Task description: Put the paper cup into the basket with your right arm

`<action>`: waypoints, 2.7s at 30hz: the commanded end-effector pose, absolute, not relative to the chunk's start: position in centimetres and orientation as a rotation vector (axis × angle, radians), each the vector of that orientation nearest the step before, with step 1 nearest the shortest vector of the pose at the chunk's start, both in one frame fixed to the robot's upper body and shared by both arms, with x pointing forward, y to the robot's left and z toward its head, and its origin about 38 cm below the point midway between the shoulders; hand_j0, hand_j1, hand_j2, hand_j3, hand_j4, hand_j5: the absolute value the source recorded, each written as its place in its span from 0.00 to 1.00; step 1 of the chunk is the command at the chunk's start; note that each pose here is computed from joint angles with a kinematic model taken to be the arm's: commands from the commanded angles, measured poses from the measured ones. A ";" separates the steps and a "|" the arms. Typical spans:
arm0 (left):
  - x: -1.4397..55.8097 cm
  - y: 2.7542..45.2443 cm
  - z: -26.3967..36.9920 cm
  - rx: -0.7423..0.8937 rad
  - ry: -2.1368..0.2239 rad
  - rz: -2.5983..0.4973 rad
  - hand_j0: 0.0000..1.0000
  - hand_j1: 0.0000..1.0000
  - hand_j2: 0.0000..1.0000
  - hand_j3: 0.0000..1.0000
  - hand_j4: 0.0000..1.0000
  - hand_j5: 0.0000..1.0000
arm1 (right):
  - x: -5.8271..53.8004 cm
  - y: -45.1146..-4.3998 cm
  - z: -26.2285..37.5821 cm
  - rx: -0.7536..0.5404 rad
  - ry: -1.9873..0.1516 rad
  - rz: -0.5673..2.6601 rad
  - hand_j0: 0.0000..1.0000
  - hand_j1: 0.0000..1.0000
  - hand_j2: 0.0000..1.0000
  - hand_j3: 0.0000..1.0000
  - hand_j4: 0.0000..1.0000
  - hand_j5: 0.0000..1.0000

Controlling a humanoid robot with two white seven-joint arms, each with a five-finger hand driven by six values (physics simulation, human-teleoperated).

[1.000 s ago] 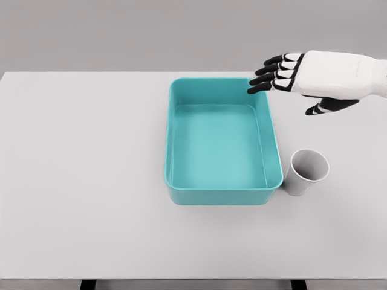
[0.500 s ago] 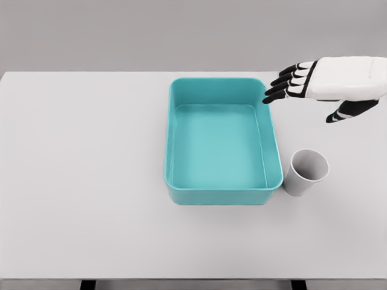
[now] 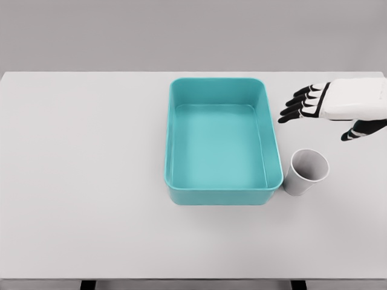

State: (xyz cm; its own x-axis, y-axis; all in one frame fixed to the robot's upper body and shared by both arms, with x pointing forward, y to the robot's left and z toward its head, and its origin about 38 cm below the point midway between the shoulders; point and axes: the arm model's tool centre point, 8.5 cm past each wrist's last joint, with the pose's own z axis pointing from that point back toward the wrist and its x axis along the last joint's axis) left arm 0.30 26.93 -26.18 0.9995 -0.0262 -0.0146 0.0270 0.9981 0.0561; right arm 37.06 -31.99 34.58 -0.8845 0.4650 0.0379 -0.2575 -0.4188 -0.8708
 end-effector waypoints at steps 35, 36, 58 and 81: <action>0.3 26.9 -26.2 0.056 0.014 -0.027 1.00 1.00 1.00 1.00 1.00 1.00 | 35.3 -34.8 30.8 -0.131 -1.300 2.182 0.98 0.98 0.98 0.98 0.98 0.98; 0.3 26.9 -26.2 0.056 0.015 -0.027 1.00 1.00 1.00 1.00 1.00 1.00 | 35.2 -34.9 30.8 -0.127 -1.299 2.176 0.98 0.98 0.98 0.98 0.98 0.98; 0.3 26.9 -26.2 0.056 0.014 -0.027 1.00 1.00 1.00 1.00 1.00 1.00 | 34.3 -37.6 30.9 0.026 -1.379 1.879 1.00 1.00 1.00 1.00 1.00 1.00; 0.3 26.9 -26.2 0.056 0.014 -0.028 1.00 1.00 1.00 1.00 1.00 1.00 | 35.4 -41.4 25.6 0.215 -1.466 1.385 1.00 1.00 1.00 1.00 1.00 1.00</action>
